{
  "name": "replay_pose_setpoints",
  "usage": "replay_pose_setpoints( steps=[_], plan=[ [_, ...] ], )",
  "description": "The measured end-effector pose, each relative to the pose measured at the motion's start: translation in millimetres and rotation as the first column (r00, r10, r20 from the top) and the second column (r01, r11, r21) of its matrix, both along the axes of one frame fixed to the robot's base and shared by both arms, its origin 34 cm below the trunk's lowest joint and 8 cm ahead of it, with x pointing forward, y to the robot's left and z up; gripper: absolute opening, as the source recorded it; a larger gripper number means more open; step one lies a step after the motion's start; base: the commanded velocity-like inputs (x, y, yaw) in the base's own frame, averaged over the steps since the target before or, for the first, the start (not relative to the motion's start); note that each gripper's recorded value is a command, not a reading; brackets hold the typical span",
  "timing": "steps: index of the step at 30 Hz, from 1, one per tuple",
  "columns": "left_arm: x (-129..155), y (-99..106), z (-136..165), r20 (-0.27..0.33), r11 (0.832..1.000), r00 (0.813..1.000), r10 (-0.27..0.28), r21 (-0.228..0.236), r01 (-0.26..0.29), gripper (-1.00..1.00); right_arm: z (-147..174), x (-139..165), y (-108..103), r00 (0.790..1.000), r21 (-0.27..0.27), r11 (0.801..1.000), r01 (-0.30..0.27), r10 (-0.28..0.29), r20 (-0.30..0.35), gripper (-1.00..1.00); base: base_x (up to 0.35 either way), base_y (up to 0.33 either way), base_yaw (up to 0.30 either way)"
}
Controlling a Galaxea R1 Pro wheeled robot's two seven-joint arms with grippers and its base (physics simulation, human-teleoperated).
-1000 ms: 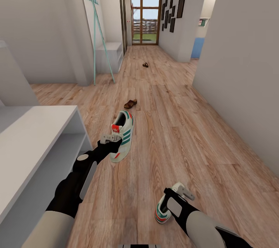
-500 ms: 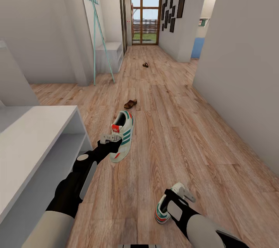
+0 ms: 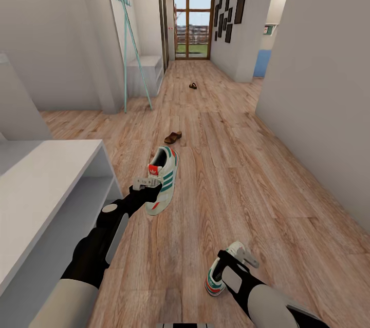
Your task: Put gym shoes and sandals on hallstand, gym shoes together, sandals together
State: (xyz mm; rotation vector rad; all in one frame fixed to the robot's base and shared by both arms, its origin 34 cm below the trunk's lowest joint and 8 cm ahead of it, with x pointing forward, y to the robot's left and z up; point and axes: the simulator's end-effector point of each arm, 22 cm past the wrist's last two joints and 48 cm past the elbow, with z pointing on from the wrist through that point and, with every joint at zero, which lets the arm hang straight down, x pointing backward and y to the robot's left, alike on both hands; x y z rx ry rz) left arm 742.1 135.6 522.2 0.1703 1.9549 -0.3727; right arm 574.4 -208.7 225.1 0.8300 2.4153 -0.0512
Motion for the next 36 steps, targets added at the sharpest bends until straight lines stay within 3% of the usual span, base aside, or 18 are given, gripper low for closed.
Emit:
replay_pose_setpoints(
  steps=[11, 36],
  plan=[
    [0, 0, 2, 0.004, 1.0, 1.0, 0.0, 0.0, 0.0, -1.0, -16, -29, 3, 0.999, 0.01, 1.0, -0.01, 0.01, -0.034, 1.0, 0.0, 0.0, 0.0],
    [1, 0, 3, 0.006, 1.0, 1.0, 0.0, 0.0, 0.0, -1.0, -17, -28, 10, 0.999, 0.036, 0.999, -0.031, 0.032, -0.017, 1.0, 0.012, 0.0, 0.0]
  ],
)
